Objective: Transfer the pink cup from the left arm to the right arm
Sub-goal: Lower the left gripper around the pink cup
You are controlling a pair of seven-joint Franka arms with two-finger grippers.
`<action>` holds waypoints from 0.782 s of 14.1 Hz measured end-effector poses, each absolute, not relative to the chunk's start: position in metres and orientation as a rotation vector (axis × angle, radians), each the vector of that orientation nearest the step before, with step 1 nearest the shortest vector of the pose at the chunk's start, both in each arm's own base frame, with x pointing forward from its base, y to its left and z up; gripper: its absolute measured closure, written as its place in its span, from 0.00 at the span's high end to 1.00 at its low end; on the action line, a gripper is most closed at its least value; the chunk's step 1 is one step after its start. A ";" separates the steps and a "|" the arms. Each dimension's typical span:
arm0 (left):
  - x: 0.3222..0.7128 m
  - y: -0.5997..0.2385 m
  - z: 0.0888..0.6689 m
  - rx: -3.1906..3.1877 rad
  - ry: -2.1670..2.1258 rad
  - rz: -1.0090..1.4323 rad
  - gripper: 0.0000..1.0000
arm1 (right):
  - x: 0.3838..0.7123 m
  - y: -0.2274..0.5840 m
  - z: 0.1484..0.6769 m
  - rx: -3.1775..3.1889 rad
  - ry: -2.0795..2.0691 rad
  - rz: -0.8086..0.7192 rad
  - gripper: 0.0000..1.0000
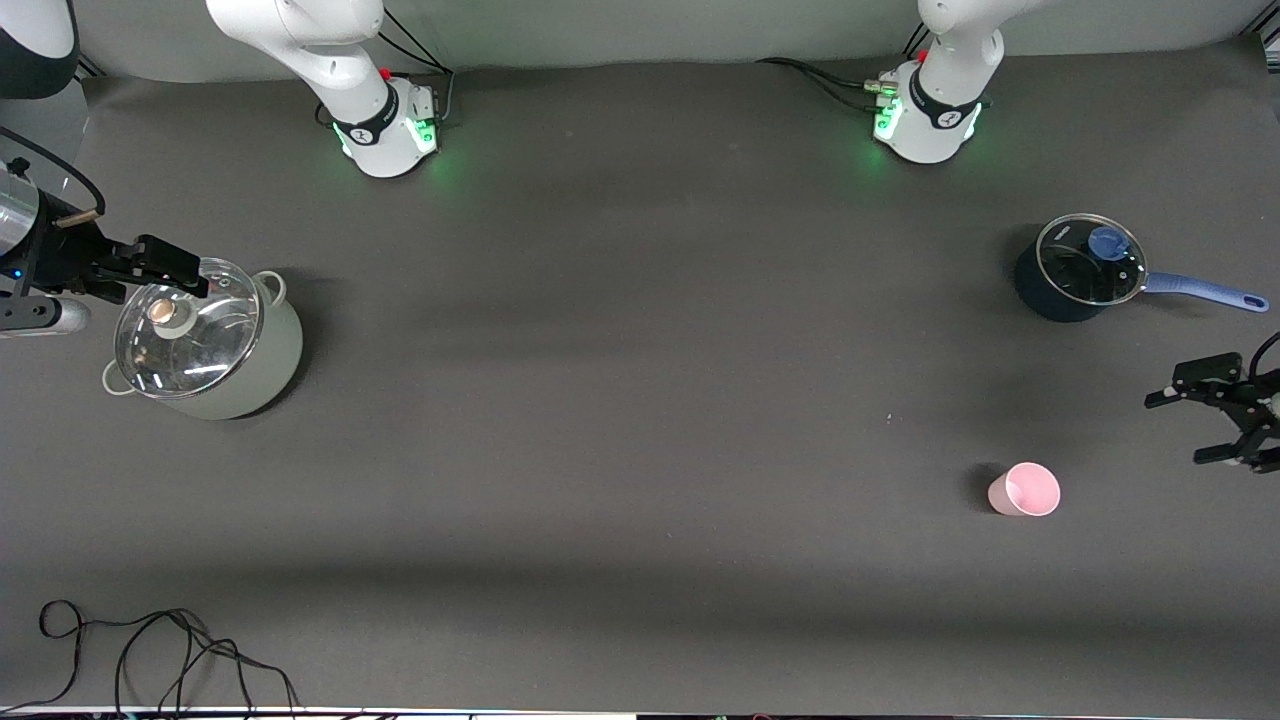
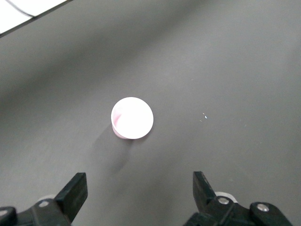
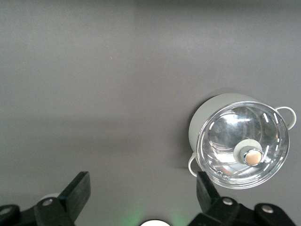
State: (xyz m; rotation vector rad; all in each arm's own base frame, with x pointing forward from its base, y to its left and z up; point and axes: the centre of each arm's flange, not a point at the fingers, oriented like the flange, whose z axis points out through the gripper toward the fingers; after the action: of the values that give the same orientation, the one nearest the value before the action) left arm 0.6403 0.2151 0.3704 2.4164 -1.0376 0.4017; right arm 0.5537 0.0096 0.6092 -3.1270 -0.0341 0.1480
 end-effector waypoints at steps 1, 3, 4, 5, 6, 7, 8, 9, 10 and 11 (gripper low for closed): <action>0.638 0.228 0.345 2.352 -1.065 0.457 1.00 | 0.554 0.009 0.609 -3.127 -0.034 0.148 1.00; 0.635 0.248 0.297 2.256 -1.111 0.577 1.00 | 0.554 0.009 0.609 -3.127 -0.034 0.148 1.00; 0.634 0.254 0.275 2.214 -1.132 0.636 1.00 | 0.554 0.009 0.609 -3.127 -0.034 0.148 1.00; 0.633 0.257 0.255 2.170 -1.152 0.692 1.00 | 0.554 0.010 0.609 -3.127 -0.034 0.148 1.00; 0.633 0.256 0.238 2.127 -1.170 0.744 1.00 | 0.554 0.009 0.609 -3.127 -0.034 0.148 1.00; 0.633 0.254 0.220 2.088 -1.187 0.799 1.00 | 0.554 0.009 0.609 -3.127 -0.034 0.148 1.00; 0.633 0.253 0.204 2.059 -1.203 0.851 1.00 | 0.554 0.009 0.609 -3.127 -0.034 0.148 1.00; 0.632 0.252 0.188 2.031 -1.220 0.904 1.00 | 0.554 0.009 0.609 -3.127 -0.034 0.148 1.00; 0.631 0.251 0.172 2.001 -1.233 0.959 1.00 | 0.554 0.009 0.609 -3.127 -0.034 0.148 1.00; 0.629 0.249 0.157 1.973 -1.241 1.009 1.00 | 0.554 0.009 0.609 -3.127 -0.034 0.148 1.00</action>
State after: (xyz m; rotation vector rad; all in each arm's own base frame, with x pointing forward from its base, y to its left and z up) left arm 0.6292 0.2490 0.1569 1.9734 -1.2407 1.0091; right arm 0.5539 0.0095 0.6091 -3.1270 -0.0343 0.1483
